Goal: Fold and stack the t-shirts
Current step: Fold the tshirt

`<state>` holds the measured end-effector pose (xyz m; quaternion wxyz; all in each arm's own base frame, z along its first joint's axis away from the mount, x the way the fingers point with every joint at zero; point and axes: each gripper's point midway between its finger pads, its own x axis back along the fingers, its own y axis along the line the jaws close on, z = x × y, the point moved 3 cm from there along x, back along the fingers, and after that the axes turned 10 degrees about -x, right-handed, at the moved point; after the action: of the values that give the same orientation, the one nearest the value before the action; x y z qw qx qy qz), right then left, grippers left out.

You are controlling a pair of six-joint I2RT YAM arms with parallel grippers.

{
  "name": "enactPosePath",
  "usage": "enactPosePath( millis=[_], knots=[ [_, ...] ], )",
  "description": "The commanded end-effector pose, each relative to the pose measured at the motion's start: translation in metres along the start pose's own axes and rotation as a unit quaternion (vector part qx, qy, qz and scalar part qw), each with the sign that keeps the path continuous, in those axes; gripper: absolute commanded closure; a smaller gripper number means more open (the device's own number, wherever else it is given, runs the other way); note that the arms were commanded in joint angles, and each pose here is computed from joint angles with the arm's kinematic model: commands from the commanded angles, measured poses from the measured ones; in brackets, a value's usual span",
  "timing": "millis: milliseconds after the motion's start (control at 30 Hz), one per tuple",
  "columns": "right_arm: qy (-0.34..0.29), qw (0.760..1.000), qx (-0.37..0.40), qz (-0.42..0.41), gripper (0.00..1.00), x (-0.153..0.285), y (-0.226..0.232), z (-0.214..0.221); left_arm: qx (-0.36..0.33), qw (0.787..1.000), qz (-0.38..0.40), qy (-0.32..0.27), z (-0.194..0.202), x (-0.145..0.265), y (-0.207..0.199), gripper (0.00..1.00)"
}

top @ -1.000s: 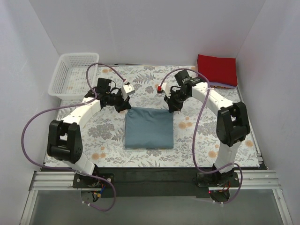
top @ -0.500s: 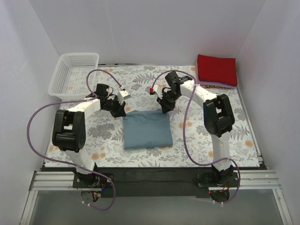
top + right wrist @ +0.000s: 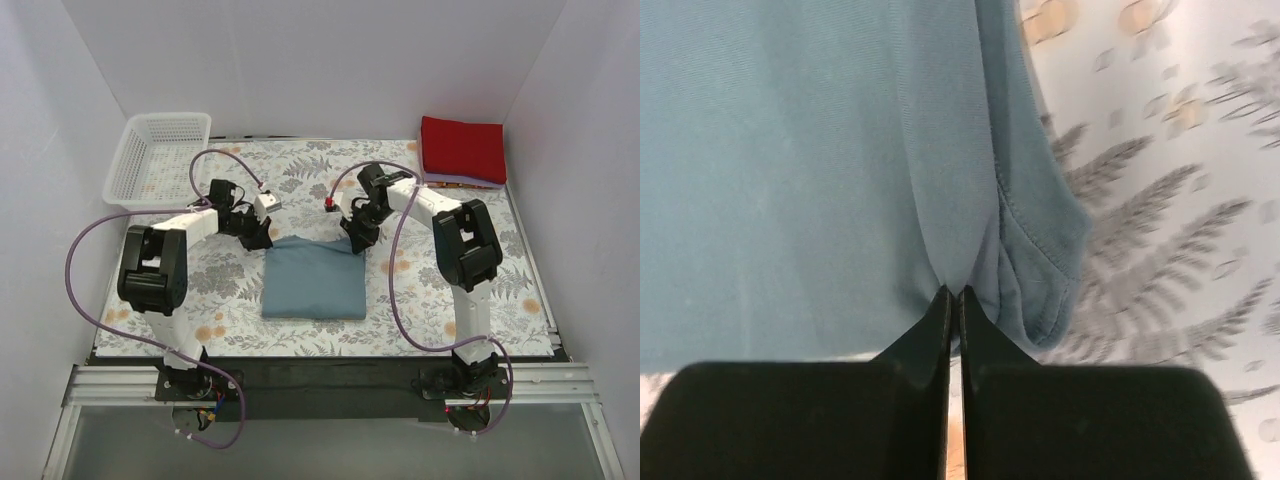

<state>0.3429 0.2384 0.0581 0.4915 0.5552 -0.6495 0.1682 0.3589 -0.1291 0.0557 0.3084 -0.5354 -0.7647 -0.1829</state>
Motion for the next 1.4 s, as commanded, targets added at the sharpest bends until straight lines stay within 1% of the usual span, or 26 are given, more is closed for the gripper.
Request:
enactPosePath(
  millis=[0, 33, 67, 100, 133, 167, 200, 267, 300, 333, 367, 433, 467, 500, 533, 567, 633, 667, 867, 933, 1067, 1133, 1167, 1200, 1267, 1367],
  knots=[
    [-0.004, 1.000, -0.007, -0.022, 0.99, 0.024, 0.030, 0.010, -0.066, 0.997, 0.015, -0.048, -0.028, 0.026, -0.022, 1.00],
    [-0.010, 0.999, -0.009, -0.036, 0.99, 0.027, 0.040, 0.010, -0.080, 0.995, 0.027, -0.057, -0.030, 0.029, -0.029, 1.00],
    [-0.013, 0.999, -0.010, -0.041, 0.97, 0.033, 0.048, 0.012, -0.094, 0.993, 0.028, -0.066, -0.035, 0.034, -0.034, 0.92],
    [-0.012, 0.999, -0.011, -0.048, 0.87, 0.035, 0.054, 0.014, -0.097, 0.992, 0.033, -0.068, -0.036, 0.036, -0.038, 0.86],
    [-0.012, 0.998, -0.016, -0.052, 0.71, 0.037, 0.057, 0.016, -0.104, 0.991, 0.032, -0.075, -0.039, 0.038, -0.039, 0.79],
    [-0.016, 0.999, -0.019, -0.048, 0.51, 0.041, 0.057, 0.014, -0.110, 0.990, 0.033, -0.088, -0.047, 0.042, -0.040, 0.65],
    [-0.022, 0.998, -0.031, -0.043, 0.47, 0.046, 0.053, 0.012, -0.119, 0.987, 0.030, -0.100, -0.055, 0.045, -0.038, 0.62],
    [-0.055, 0.996, -0.049, -0.046, 0.44, 0.056, 0.043, -0.006, -0.131, 0.984, 0.031, -0.120, -0.067, 0.048, -0.038, 0.58],
    [-0.072, 0.993, -0.083, -0.050, 0.44, 0.064, 0.035, -0.010, -0.144, 0.980, 0.031, -0.136, -0.078, 0.049, -0.036, 0.56],
    [-0.097, 0.988, -0.095, -0.071, 0.44, 0.068, 0.033, -0.020, -0.153, 0.977, 0.037, -0.141, -0.084, 0.046, -0.039, 0.56],
    [-0.102, 0.984, -0.115, -0.086, 0.48, 0.063, 0.026, -0.023, -0.162, 0.975, 0.040, -0.145, -0.089, 0.042, -0.039, 0.56],
    [-0.129, 0.976, -0.139, -0.106, 0.55, 0.069, 0.020, -0.042, -0.189, 0.969, 0.051, -0.149, -0.099, 0.027, -0.042, 0.56],
    [-0.127, 0.973, -0.154, -0.118, 0.64, 0.059, 0.014, -0.043, -0.202, 0.966, 0.054, -0.148, -0.101, 0.021, -0.043, 0.56],
    [-0.136, 0.971, -0.155, -0.123, 0.69, 0.061, 0.010, -0.052, -0.214, 0.965, 0.052, -0.143, -0.100, 0.008, -0.039, 0.56],
    [-0.135, 0.964, -0.178, -0.146, 0.73, 0.050, 0.008, -0.053, -0.228, 0.961, 0.062, -0.145, -0.108, -0.001, -0.044, 0.56],
    [-0.138, 0.961, -0.184, -0.153, 0.79, 0.048, 0.005, -0.057, -0.232, 0.959, 0.068, -0.147, -0.109, -0.008, -0.045, 0.56],
    [-0.147, 0.955, -0.192, -0.170, 0.84, 0.045, 0.003, -0.067, -0.239, 0.957, 0.083, -0.144, -0.109, -0.028, -0.047, 0.55],
    [-0.141, 0.953, -0.201, -0.176, 0.86, 0.035, -0.001, -0.065, -0.246, 0.955, 0.082, -0.145, -0.115, -0.032, -0.045, 0.55],
    [-0.127, 0.949, -0.214, -0.193, 0.86, 0.010, -0.002, -0.056, -0.249, 0.952, 0.119, -0.129, -0.103, -0.066, -0.054, 0.54],
    [-0.129, 0.951, -0.209, -0.189, 0.87, 0.009, -0.001, -0.055, -0.245, 0.954, 0.128, -0.119, -0.096, -0.071, -0.058, 0.56],
    [-0.122, 0.953, -0.211, -0.182, 0.85, 0.006, -0.001, -0.047, -0.229, 0.957, 0.145, -0.102, -0.081, -0.081, -0.059, 0.69],
    [-0.119, 0.955, -0.207, -0.177, 0.85, 0.005, -0.002, -0.044, -0.225, 0.958, 0.148, -0.100, -0.078, -0.083, -0.060, 0.88],
    [-0.118, 0.955, -0.206, -0.175, 0.85, 0.004, -0.002, -0.044, -0.223, 0.958, 0.149, -0.103, -0.081, -0.082, -0.060, 0.95],
    [-0.120, 0.956, -0.203, -0.174, 0.84, 0.005, -0.003, -0.045, -0.227, 0.956, 0.149, -0.115, -0.088, -0.079, -0.061, 1.00],
    [-0.122, 0.955, -0.201, -0.179, 0.84, 0.003, -0.004, -0.048, -0.230, 0.954, 0.146, -0.126, -0.095, -0.073, -0.063, 1.00],
    [-0.129, 0.955, -0.191, -0.187, 0.84, -0.001, -0.003, -0.058, -0.259, 0.946, 0.138, -0.141, -0.104, -0.062, -0.073, 1.00]
  ],
)
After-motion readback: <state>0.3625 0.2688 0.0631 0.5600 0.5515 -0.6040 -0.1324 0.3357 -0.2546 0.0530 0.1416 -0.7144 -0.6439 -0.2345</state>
